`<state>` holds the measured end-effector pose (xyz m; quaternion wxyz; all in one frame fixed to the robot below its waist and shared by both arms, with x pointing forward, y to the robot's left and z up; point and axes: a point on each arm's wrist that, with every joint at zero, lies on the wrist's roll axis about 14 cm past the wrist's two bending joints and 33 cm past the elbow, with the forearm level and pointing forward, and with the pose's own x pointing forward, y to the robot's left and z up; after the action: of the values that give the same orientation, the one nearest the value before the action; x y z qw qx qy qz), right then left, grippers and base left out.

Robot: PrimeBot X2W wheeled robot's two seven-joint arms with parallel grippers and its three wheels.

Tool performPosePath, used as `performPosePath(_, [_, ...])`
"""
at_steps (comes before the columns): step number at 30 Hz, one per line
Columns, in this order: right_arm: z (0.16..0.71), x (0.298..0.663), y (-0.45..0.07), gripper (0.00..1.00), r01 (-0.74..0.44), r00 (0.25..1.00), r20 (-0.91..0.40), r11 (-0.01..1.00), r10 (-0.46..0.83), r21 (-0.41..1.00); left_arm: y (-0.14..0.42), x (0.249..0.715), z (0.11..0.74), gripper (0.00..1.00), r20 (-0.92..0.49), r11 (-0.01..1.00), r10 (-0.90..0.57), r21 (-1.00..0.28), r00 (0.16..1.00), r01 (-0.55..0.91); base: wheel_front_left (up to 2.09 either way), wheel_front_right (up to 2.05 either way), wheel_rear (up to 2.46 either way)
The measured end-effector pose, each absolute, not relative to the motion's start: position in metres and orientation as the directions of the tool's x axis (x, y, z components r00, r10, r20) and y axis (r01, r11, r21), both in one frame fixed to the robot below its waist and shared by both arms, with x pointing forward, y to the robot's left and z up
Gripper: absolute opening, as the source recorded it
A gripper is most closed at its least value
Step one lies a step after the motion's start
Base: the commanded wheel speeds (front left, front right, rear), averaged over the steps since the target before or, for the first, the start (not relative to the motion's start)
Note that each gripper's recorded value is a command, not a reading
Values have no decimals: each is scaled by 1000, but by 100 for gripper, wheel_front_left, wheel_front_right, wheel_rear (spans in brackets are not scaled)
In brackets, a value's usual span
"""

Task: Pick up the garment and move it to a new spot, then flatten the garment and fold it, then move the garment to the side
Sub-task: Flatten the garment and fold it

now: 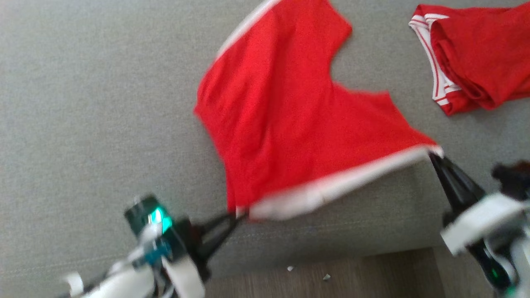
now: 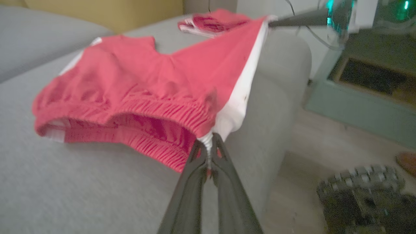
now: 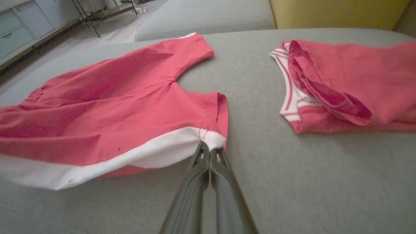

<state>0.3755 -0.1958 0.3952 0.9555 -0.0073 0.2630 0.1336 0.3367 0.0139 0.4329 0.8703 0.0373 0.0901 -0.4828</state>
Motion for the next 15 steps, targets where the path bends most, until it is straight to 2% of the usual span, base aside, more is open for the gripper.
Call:
performPosePath(3, [398, 352, -204, 0, -194, 822, -527, 977, 213, 93, 21, 310, 414, 0, -268, 485, -844, -9, 465, 874, 0, 0, 0])
performPosePath(8, [416, 331, -210, 0, -100, 841, -515, 984, 164, 149, 23, 285, 403, 0, -308, 488, -847, -129, 433, 863, 0, 0, 0])
performPosePath(14, [446, 355, -207, 0, -110, 895, -418, 985, 156, 134, 25, 304, 419, 0, -246, 562, -822, -204, 514, 802, 0, 0, 0])
performPosePath(15, [454, 374, -201, 0, -128, 906, -386, 982, 172, 137, 25, 313, 428, 0, -209, 584, -811, -236, 547, 777, 0, 0, 0])
